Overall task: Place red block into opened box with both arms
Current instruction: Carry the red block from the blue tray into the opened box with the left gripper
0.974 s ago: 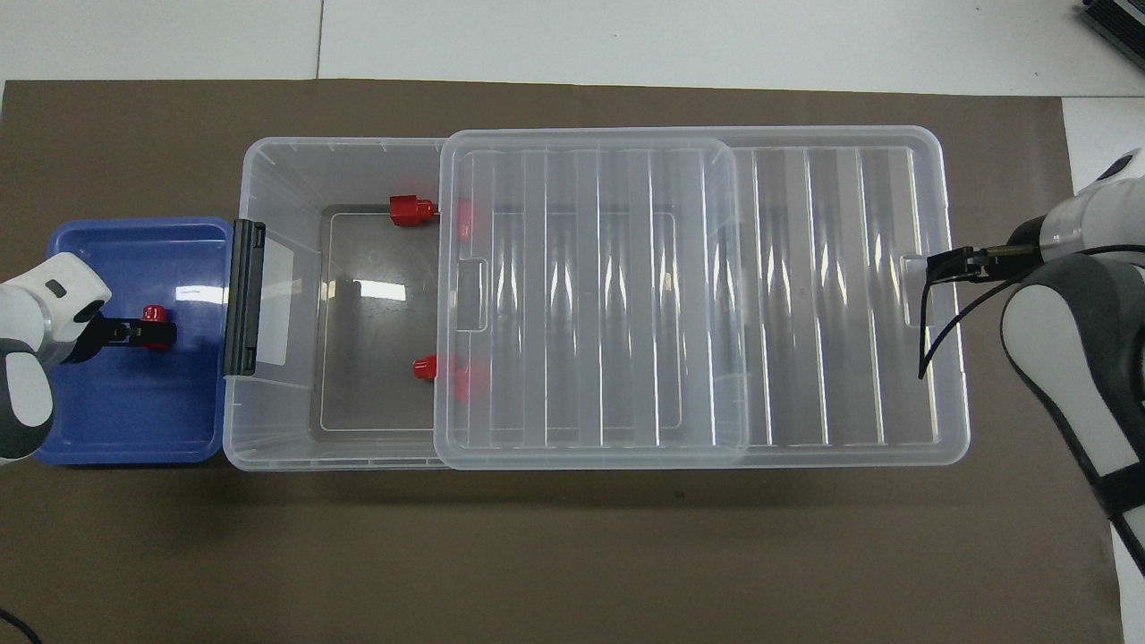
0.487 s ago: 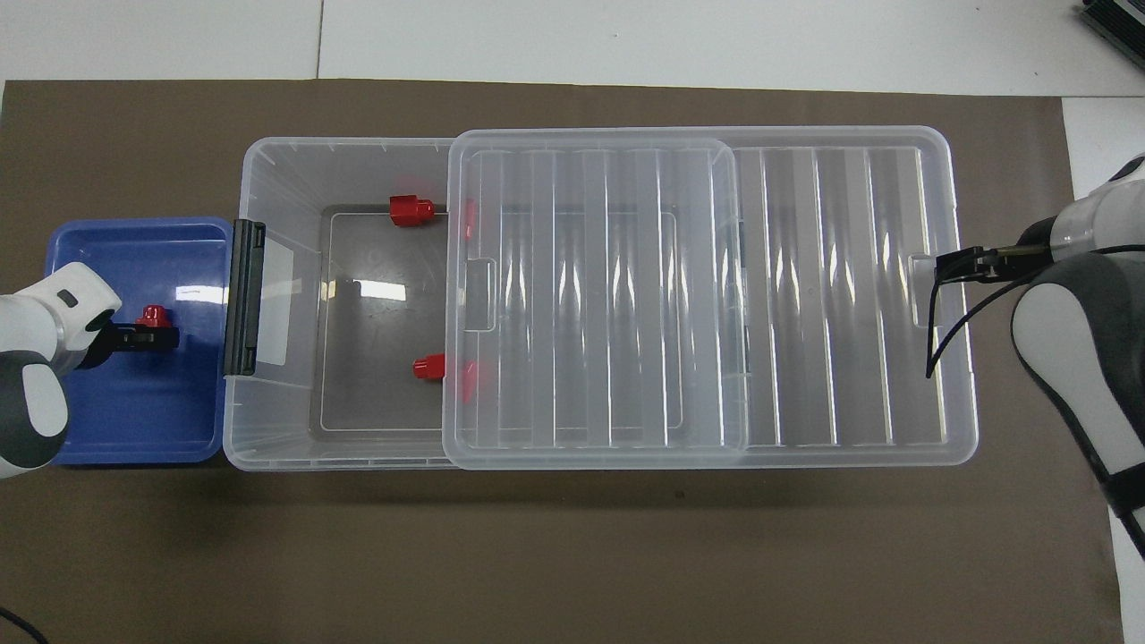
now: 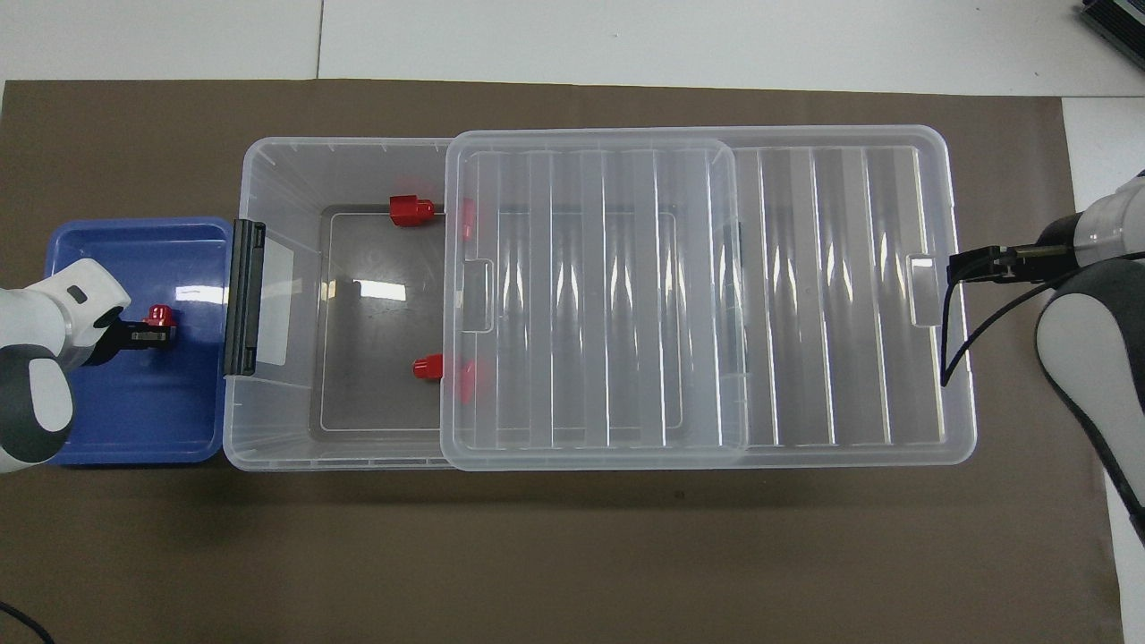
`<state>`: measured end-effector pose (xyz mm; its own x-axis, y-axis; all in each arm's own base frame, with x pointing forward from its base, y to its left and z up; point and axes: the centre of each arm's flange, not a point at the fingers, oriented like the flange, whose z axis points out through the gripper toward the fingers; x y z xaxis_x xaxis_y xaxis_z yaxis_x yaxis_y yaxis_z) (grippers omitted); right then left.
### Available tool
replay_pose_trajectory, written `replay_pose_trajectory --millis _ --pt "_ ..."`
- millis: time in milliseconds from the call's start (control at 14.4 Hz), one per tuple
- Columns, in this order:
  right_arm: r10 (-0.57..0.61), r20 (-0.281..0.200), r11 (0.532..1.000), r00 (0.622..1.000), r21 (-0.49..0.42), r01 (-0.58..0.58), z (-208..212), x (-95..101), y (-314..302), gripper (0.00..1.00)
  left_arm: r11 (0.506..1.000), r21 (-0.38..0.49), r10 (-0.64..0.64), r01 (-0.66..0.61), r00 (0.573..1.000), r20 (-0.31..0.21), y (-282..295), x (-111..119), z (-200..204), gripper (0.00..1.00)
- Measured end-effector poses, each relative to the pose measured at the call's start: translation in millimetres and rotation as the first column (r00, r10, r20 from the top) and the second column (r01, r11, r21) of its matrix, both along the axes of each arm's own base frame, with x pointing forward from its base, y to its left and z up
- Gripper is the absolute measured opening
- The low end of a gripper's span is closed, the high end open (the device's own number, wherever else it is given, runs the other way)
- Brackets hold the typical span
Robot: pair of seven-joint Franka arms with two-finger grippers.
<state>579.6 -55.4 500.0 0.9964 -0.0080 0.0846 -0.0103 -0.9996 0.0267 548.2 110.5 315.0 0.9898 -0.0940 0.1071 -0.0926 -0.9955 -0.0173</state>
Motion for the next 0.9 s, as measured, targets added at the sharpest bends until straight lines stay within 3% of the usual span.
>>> replay_pose_trajectory --millis 139,278,418,626,905 --pt "-0.013 -0.005 1.000 1.000 0.003 0.013 20.7 -11.6 14.6 1.00 1.000 -0.010 -0.004 0.003 0.998 -0.057 2.0 12.8 29.1 0.34" --pt "-0.034 -0.016 0.999 0.999 0.006 0.034 38.0 -23.4 30.8 1.00 0.999 -0.035 -0.001 -0.003 0.993 -0.122 -1.8 30.3 89.1 0.34" --pt "-0.058 0.001 0.998 0.998 0.009 0.058 53.5 -30.2 42.5 1.00 0.993 -0.087 0.072 -0.086 0.986 -0.152 -25.6 41.4 158.8 0.34" --pt "-0.103 -0.015 0.995 0.995 0.012 0.103 83.0 -36.1 53.9 1.00 0.962 -0.116 0.229 -0.247 0.961 -0.152 -104.6 48.8 208.1 0.34" --pt "-0.112 -0.032 0.994 0.993 0.010 0.113 128.8 -43.0 60.6 1.00 0.915 -0.141 0.363 -0.377 0.924 -0.116 -239.4 46.7 201.0 0.34"
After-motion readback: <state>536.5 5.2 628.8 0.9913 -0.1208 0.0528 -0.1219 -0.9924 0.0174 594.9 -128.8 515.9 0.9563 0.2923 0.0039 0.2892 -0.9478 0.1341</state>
